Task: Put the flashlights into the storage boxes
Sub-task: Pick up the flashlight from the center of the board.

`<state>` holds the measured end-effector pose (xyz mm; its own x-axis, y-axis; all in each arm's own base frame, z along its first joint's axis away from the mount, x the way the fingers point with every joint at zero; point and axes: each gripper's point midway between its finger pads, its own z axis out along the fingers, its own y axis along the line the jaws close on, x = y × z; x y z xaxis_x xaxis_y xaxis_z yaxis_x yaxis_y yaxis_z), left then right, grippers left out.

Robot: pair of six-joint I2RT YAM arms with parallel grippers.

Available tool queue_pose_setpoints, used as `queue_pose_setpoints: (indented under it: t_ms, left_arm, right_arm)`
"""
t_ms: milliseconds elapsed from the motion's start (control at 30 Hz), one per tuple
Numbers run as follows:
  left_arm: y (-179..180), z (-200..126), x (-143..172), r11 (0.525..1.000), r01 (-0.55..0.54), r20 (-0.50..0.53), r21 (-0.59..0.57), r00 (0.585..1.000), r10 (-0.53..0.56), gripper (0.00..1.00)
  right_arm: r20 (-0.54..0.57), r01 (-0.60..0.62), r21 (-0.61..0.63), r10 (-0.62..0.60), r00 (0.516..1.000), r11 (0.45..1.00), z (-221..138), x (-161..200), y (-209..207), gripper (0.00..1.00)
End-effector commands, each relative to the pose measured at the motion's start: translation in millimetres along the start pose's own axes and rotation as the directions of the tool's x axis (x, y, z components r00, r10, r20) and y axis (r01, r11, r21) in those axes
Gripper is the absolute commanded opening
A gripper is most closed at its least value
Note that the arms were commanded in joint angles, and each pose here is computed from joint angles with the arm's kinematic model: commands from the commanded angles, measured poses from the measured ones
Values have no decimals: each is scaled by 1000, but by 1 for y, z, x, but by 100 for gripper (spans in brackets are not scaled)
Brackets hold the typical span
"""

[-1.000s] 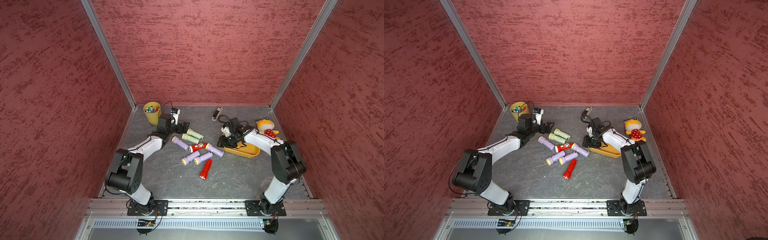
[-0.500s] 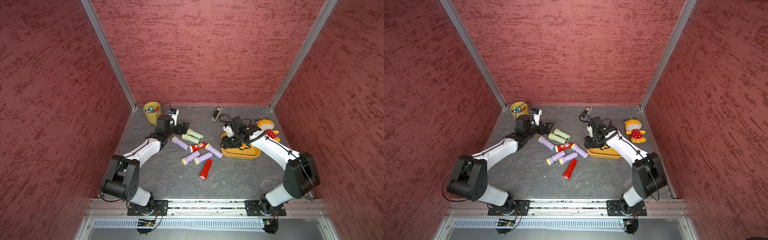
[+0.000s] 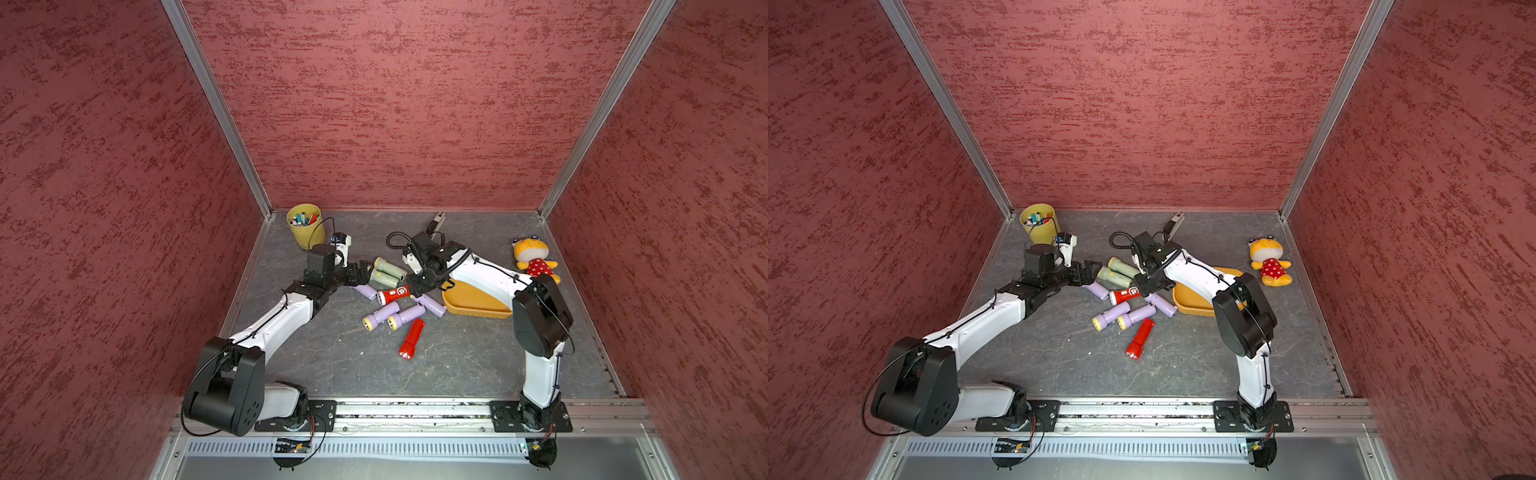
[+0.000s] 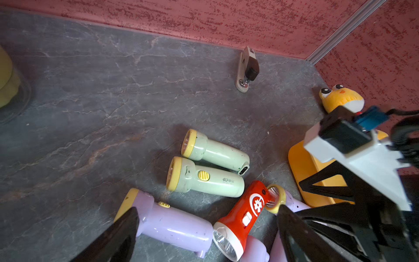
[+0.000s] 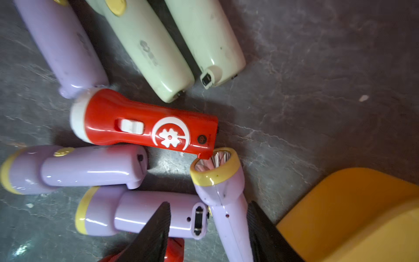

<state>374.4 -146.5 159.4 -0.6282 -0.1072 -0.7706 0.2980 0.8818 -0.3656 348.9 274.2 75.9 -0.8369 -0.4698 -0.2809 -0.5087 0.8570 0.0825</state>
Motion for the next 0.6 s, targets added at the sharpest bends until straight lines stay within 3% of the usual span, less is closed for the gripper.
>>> queue_pose_setpoints:
  t_ms: [0, 367, 567]
  left_arm:
    - [4, 0, 1, 1000, -2, -5, -16, 1000, 2, 95]
    - [6, 3, 0, 1000, -4, -4, -18, 1000, 4, 95]
    - [6, 4, -1, 1000, -5, -4, -15, 1000, 5, 95]
  right_arm:
    - [4, 7, 78, -7, 1000, 997, -1, -6, -14, 57]
    - [-65, 11, 3, -11, 998, 1000, 32, 5, -3, 56]
    - [-96, 4, 22, -2, 995, 1000, 45, 12, -7, 55]
